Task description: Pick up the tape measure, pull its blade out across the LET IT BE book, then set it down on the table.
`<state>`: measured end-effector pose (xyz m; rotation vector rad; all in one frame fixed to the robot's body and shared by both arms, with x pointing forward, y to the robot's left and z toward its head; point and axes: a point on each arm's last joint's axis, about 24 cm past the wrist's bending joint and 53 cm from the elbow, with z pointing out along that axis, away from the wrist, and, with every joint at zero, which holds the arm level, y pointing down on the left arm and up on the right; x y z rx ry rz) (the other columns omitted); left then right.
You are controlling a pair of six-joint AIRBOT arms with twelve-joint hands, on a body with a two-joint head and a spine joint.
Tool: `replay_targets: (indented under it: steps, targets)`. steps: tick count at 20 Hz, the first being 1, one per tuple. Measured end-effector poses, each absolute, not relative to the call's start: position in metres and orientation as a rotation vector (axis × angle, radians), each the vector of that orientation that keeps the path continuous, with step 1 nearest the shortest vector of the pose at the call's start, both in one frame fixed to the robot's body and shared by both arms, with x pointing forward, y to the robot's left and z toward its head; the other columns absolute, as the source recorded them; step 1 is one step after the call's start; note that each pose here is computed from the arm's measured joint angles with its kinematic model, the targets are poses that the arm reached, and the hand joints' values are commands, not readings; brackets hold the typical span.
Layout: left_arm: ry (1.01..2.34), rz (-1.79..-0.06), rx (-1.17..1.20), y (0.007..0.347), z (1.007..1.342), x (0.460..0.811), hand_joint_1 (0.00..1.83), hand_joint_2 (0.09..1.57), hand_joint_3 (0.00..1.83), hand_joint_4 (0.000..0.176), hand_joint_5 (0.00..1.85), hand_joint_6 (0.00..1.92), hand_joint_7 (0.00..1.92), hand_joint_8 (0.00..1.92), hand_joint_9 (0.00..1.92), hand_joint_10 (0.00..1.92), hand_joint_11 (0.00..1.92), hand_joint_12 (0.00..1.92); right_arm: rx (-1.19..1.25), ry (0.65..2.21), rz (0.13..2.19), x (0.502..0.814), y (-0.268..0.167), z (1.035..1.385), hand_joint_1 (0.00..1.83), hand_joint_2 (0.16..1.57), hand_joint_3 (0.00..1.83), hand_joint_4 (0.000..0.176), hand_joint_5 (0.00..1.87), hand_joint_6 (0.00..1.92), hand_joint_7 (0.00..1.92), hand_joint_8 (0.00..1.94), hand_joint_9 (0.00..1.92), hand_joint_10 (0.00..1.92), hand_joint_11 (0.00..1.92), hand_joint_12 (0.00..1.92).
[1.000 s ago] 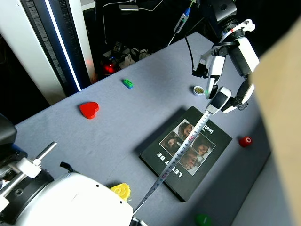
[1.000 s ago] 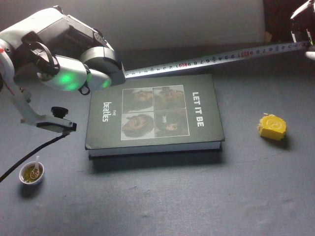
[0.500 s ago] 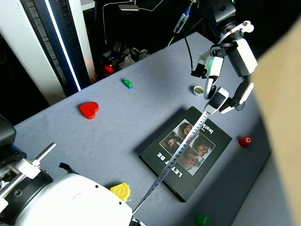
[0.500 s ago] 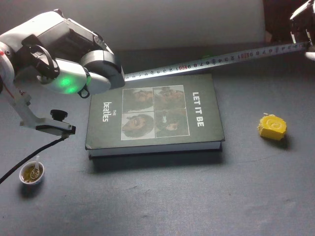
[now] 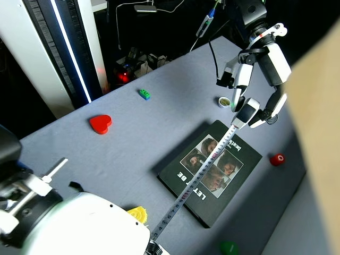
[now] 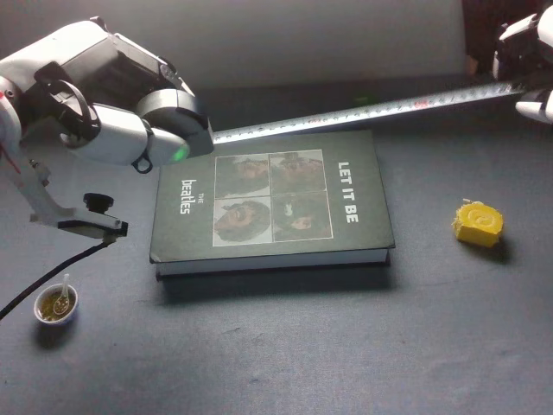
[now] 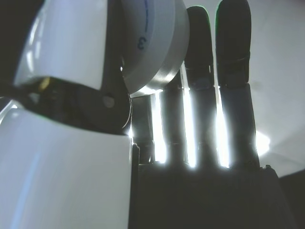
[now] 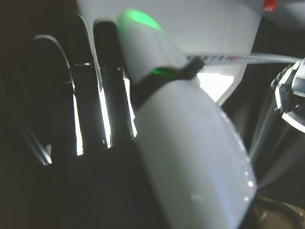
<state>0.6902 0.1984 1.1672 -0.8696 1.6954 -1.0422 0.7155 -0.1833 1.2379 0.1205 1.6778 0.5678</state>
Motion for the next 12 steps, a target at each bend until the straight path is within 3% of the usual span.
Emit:
replay_targets:
  steps: [1, 2, 3, 6, 7, 8, 9, 12]
  targets:
    - [1.694, -1.041, -0.873, 0.199, 1.167, 0.690, 1.39, 1.07, 0.00, 0.000, 1.04, 0.72, 1.10, 0.82, 0.94, 1.17, 0.87, 0.98, 0.117, 1.682, 0.566, 0.715, -0.182, 1.236, 0.81, 1.19, 0.00, 0.000, 0.53, 0.24, 0.66, 0.10, 0.53, 0.42, 0.22, 1.34]
    - [1.691, -1.040, -0.873, 0.200, 1.168, 0.691, 1.39, 1.08, 0.00, 0.000, 1.05, 0.70, 1.08, 0.84, 0.94, 1.18, 0.87, 0.98, 0.117, 1.684, 0.565, 0.715, -0.181, 1.234, 0.65, 1.13, 0.00, 0.000, 0.36, 0.07, 0.42, 0.02, 0.35, 0.16, 0.04, 1.15]
    - [1.687, -1.039, -0.873, 0.201, 1.168, 0.691, 1.39, 1.08, 0.00, 0.000, 1.05, 0.70, 1.08, 0.85, 0.94, 1.19, 0.87, 0.98, 0.114, 1.690, 0.568, 0.715, -0.180, 1.232, 0.58, 1.09, 0.00, 0.000, 0.29, 0.01, 0.30, 0.00, 0.27, 0.03, 0.00, 0.96]
    - [1.698, -1.031, -0.872, 0.201, 1.164, 0.690, 1.39, 1.08, 0.00, 0.000, 1.05, 0.70, 1.08, 0.84, 0.94, 1.19, 0.87, 0.98, 0.108, 1.686, 0.562, 0.713, -0.181, 1.234, 0.55, 1.07, 0.00, 0.000, 0.25, 0.00, 0.25, 0.00, 0.22, 0.00, 0.00, 0.81]
    - [1.701, -1.028, -0.871, 0.202, 1.163, 0.689, 1.39, 1.07, 0.00, 0.000, 1.06, 0.69, 1.09, 0.82, 0.94, 1.19, 0.87, 0.99, 0.107, 1.687, 0.564, 0.712, -0.181, 1.234, 0.45, 1.05, 0.00, 0.000, 0.14, 0.00, 0.14, 0.00, 0.11, 0.00, 0.00, 0.52]
    - [1.712, -1.021, -0.879, 0.203, 1.159, 0.688, 1.39, 1.07, 0.00, 0.000, 1.06, 0.69, 1.09, 0.82, 0.94, 1.19, 0.87, 0.99, 0.106, 1.687, 0.571, 0.708, -0.180, 1.235, 0.45, 1.05, 0.00, 0.000, 0.14, 0.00, 0.14, 0.00, 0.11, 0.00, 0.00, 0.52]
    - [1.722, -1.017, -0.889, 0.205, 1.155, 0.688, 1.39, 1.07, 0.00, 0.000, 1.07, 0.69, 1.11, 0.79, 0.95, 1.17, 0.86, 0.97, 0.108, 1.683, 0.584, 0.703, -0.178, 1.239, 0.28, 1.07, 0.00, 0.000, 0.00, 0.00, 0.00, 0.00, 0.00, 0.00, 0.00, 0.08]
    - [1.744, -1.021, -0.931, 0.210, 1.143, 0.687, 1.39, 1.07, 0.00, 0.000, 1.08, 0.68, 1.11, 0.79, 0.95, 1.16, 0.88, 0.98, 0.071, 1.631, 0.614, 0.683, -0.161, 1.260, 0.23, 1.06, 0.00, 0.000, 0.00, 0.00, 0.00, 0.00, 0.00, 0.00, 0.00, 0.05]
